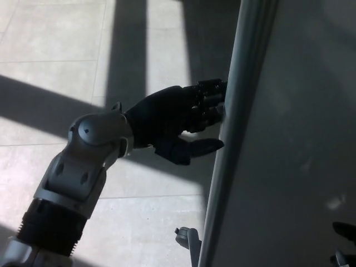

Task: A white board is being place on the right hand side and parallel to the robot and the robot uses its left hand to grab on the leftside of the whiteboard and drag the whiteboard from the right hand side to the left hand side

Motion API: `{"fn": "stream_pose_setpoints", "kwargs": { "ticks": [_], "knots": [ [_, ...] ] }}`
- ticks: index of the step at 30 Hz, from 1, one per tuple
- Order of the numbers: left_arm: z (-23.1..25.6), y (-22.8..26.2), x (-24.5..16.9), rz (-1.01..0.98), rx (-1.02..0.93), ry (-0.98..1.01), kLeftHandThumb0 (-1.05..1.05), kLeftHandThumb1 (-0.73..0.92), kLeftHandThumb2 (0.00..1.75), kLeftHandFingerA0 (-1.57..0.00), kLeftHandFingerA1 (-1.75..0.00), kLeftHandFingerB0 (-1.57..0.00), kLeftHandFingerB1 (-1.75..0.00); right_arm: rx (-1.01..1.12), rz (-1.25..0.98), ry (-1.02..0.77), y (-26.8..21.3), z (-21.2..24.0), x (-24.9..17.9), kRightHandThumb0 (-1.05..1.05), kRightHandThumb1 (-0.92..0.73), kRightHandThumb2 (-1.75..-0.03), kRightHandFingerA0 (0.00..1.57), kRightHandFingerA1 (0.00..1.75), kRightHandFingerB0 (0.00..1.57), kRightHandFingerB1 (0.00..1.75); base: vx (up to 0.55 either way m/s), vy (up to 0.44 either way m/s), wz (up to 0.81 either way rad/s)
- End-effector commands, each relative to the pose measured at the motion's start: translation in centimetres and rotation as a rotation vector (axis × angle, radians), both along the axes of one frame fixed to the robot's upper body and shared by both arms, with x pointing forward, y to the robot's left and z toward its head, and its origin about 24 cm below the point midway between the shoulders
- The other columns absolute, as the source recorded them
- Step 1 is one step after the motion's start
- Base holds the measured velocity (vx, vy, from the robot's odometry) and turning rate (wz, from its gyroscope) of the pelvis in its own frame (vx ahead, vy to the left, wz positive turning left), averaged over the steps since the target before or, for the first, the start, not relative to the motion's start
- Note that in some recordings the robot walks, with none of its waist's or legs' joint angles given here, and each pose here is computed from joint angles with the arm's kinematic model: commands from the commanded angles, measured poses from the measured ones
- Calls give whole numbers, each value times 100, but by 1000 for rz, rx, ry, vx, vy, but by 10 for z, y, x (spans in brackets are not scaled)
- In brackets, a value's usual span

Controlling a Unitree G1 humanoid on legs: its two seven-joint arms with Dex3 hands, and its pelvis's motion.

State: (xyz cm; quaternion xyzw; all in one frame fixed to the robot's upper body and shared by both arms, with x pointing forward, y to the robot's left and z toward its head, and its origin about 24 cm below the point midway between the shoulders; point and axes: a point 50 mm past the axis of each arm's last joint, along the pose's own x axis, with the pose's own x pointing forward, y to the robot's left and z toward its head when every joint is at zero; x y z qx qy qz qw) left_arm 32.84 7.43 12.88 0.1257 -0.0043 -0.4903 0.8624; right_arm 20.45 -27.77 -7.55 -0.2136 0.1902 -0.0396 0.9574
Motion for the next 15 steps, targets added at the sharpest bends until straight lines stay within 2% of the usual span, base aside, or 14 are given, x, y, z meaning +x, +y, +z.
{"fn": "stream_pose_setpoints", "kwargs": {
  "ticks": [1, 2, 3, 4, 8, 9, 11, 12, 15],
  "knots": [
    [-9, -10, -2, -8, -14, 82, -83, 58, 58, 0, 0, 0, 0, -21, -8, -8, -6, 3, -1, -52, -64, -106, 58, 65, 26, 51, 0, 0, 0],
    [-9, -10, -1, -7, -14, 82, -83, 58, 58, 0, 0, 0, 0, -21, -8, -8, -6, 3, -1, -52, -64, -106, 58, 65, 26, 51, 0, 0, 0],
    [-9, -11, 1, -5, -13, 84, -87, 49, 83, 0, 0, 0, 0, -19, -10, -9, -6, 3, 0, -52, -65, -106, 58, 65, 27, 51, 0, 0, 0],
    [-9, -16, 4, 5, -5, 82, -88, 48, 85, 0, 0, 0, 0, -11, -12, -10, -6, 3, 0, -52, -64, -106, 57, 65, 27, 51, 0, 0, 0],
    [-5, -23, 5, 20, 13, 58, -87, 49, 85, 0, 0, 0, 0, 4, -12, -14, -5, 4, 2, -51, -64, -105, 57, 65, 27, 51, 0, 0, 0],
    [-5, -26, 6, 28, 19, 59, -83, 59, 59, 0, 0, 0, 0, -1, -6, -12, -5, 4, 3, -52, -64, -106, 55, 64, 26, 51, 0, 0, 0],
    [-4, -30, 7, 39, 29, 63, -83, 59, 59, 0, 0, 0, 0, -7, -3, -9, -5, 4, 3, -53, -64, -106, 56, 64, 26, 51, 0, 0, 0],
    [-5, -34, 9, 51, 30, 73, -83, 49, 83, 0, 0, 0, 0, -4, -5, -11, -5, 4, 3, -50, -64, -106, 57, 65, 26, 51, 0, 0, 0],
    [-6, -42, 15, 91, 28, 91, -82, 48, 81, 0, 0, 0, 0, 3, -4, -18, -4, 4, 3, -52, -64, -106, 57, 65, 26, 51, 0, 0, 0]
  ]
}}
